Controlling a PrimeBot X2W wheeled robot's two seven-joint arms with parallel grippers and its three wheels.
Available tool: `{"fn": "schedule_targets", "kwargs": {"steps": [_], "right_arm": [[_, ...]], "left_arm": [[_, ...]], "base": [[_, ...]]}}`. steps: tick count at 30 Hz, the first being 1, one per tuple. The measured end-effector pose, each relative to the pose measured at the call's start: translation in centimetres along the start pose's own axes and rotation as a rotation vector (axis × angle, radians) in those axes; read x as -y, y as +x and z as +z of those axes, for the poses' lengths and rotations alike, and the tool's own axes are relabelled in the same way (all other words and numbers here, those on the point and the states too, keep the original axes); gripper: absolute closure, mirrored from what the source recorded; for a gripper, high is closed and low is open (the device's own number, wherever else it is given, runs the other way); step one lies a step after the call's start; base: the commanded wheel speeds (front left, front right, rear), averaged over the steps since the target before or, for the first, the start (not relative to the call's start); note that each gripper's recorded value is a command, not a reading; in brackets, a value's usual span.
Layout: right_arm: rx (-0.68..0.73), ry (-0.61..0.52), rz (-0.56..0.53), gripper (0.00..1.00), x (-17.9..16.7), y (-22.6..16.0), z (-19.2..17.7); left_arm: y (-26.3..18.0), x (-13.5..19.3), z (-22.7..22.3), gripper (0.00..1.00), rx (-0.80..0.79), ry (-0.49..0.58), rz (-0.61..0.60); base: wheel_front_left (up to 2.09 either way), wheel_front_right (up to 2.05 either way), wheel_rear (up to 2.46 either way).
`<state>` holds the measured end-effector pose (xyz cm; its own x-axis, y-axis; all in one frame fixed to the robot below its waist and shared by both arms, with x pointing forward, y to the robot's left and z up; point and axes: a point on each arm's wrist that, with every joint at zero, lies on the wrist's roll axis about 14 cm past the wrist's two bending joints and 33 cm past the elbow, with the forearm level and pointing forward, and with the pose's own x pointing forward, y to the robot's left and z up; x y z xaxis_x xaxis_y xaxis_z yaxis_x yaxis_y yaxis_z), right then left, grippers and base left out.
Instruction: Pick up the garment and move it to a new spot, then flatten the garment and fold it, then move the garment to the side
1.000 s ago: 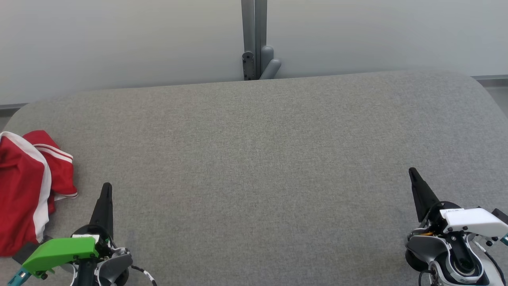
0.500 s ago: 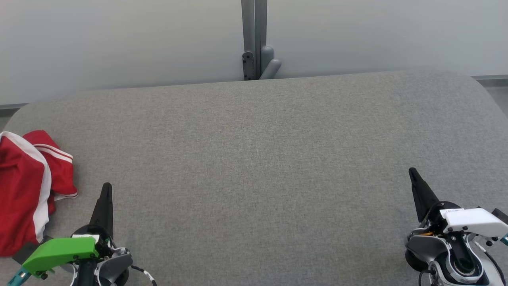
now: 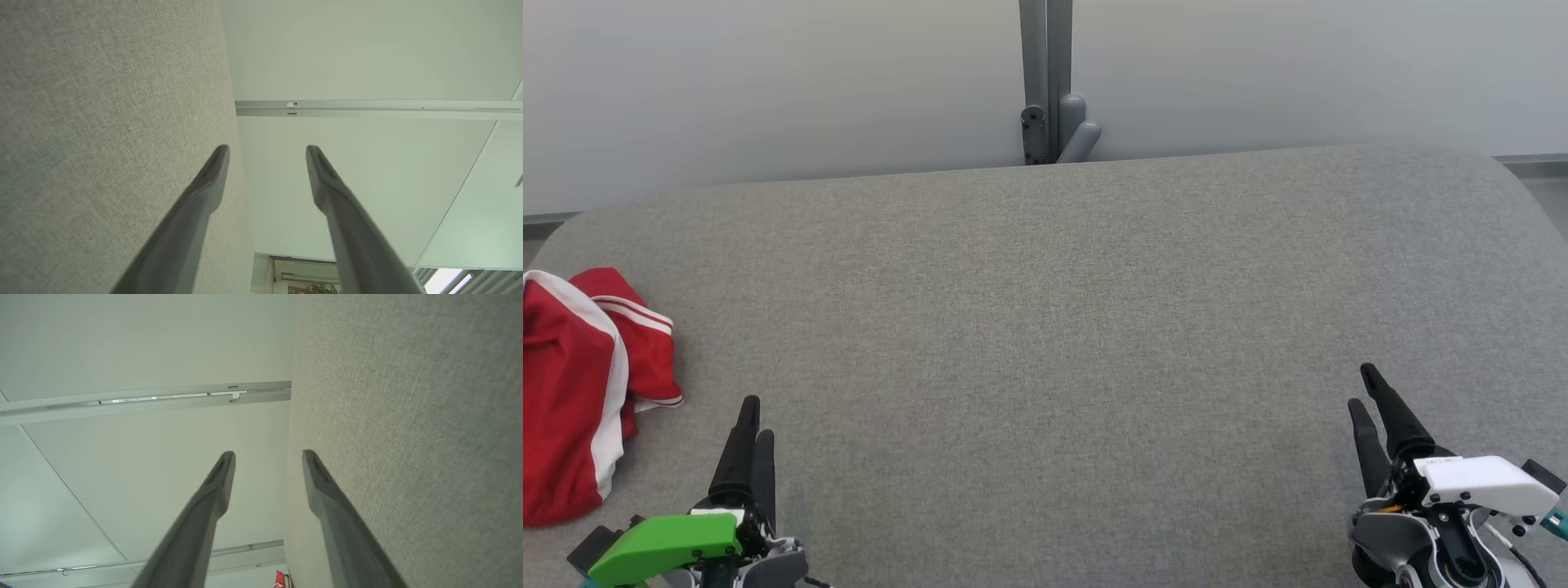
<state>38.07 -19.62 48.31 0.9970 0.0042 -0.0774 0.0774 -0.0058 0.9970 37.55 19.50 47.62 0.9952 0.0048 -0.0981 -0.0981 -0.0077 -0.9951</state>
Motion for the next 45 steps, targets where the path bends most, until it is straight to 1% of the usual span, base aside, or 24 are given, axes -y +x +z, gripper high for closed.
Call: {"fn": "schedule_targets", "kwargs": {"steps": [2,6,15,16,18,26,27,36,45], "right_arm": [[0.001,-0.019,-0.002,0.00,0.0,0.0,-0.1],[-0.006,-0.086,-0.008,0.00,0.1,0.1,-0.3],[-0.004,-0.289,-0.006,0.00,-0.2,0.6,-0.2],[-0.004,-0.289,-0.006,0.00,-0.2,0.6,-0.2],[-0.007,-0.353,-0.007,0.00,-0.2,0.6,-0.4],[-0.008,-0.508,-0.019,0.00,0.3,0.5,-0.6],[-0.008,-0.508,-0.019,0.00,0.3,0.5,-0.6],[-0.019,-0.651,-0.012,0.00,0.3,0.6,-1.1],[-0.019,-0.766,0.013,0.00,-0.1,0.9,-1.4]], "left_arm": [[0.0,-0.1,0.0,0.00,0.005,0.018,0.004],[0.0,-0.3,0.1,0.00,0.014,0.089,0.013],[0.1,-0.6,0.5,0.00,0.028,0.300,0.030],[0.1,-0.6,0.5,0.00,0.028,0.300,0.030],[0.1,-0.6,0.5,0.00,0.029,0.368,0.031],[0.1,-0.6,0.0,0.00,0.020,0.535,0.036],[0.1,-0.6,0.0,0.00,0.020,0.535,0.036],[0.1,-1.1,-0.1,0.00,0.020,0.686,0.051],[0.1,-1.1,0.0,0.00,0.028,0.811,0.053]], "base": [[0.00,0.00,0.00],[0.00,0.00,0.00],[0.00,0.00,0.00],[0.00,0.00,0.00],[0.00,0.00,0.00],[0.00,0.00,0.00],[0.00,0.00,0.00],[0.00,0.00,0.00],[0.00,0.00,0.00]]}}
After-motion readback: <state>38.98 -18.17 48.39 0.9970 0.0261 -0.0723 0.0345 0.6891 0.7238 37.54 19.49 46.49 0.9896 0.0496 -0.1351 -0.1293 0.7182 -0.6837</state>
